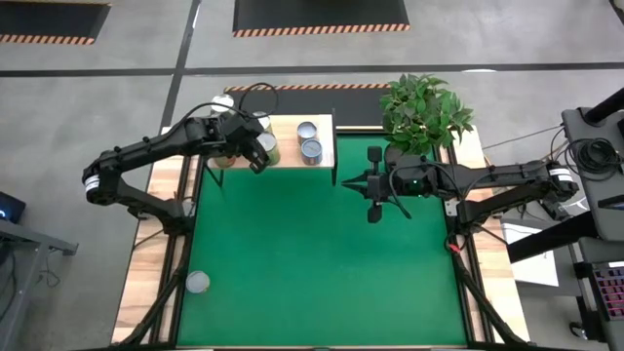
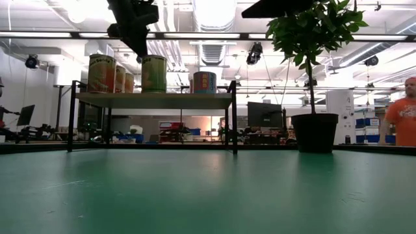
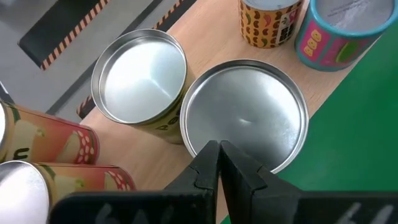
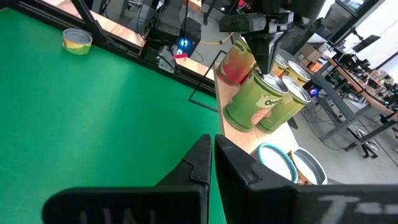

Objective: Pick and place cans onto a shelf
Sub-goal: Put the light green can on the shelf aligned with the light green can

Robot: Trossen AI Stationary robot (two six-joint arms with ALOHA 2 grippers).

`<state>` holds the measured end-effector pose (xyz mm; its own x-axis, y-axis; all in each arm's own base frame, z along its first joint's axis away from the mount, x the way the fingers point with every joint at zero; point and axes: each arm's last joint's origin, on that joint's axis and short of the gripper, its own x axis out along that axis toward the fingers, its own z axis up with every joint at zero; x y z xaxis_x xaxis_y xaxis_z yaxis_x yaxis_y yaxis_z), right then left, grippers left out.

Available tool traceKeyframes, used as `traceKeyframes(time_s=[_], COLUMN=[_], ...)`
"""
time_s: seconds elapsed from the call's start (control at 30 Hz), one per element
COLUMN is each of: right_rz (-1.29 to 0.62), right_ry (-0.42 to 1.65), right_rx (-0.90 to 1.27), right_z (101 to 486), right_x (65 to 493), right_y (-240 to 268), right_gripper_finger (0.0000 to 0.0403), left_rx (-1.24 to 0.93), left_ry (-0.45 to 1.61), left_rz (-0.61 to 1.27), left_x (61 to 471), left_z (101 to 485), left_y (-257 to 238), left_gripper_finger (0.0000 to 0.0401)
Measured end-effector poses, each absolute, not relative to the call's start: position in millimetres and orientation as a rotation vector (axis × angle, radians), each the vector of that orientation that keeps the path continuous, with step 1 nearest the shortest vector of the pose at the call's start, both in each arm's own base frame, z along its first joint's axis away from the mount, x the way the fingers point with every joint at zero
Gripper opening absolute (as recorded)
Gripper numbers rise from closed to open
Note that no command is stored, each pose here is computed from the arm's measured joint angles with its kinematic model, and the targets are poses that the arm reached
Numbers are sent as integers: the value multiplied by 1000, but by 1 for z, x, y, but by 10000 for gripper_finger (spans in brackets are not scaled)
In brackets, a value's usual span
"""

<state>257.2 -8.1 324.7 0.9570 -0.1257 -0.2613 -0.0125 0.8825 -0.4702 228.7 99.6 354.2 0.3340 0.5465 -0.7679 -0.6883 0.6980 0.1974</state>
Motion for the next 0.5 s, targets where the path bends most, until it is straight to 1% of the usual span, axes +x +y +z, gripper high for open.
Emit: traceKeyframes(time_s=[0.5], right_rz=[-60], right_ry=[294], right_rx=[-488], right_z=[324], right_x=[257], right_y=[-8], right_gripper_finger=[9], left_rx=[-243], left_ry=[875], left_rz=[840], left_x=[225], left_z=[359], left_y=[97], left_gripper_finger=[0])
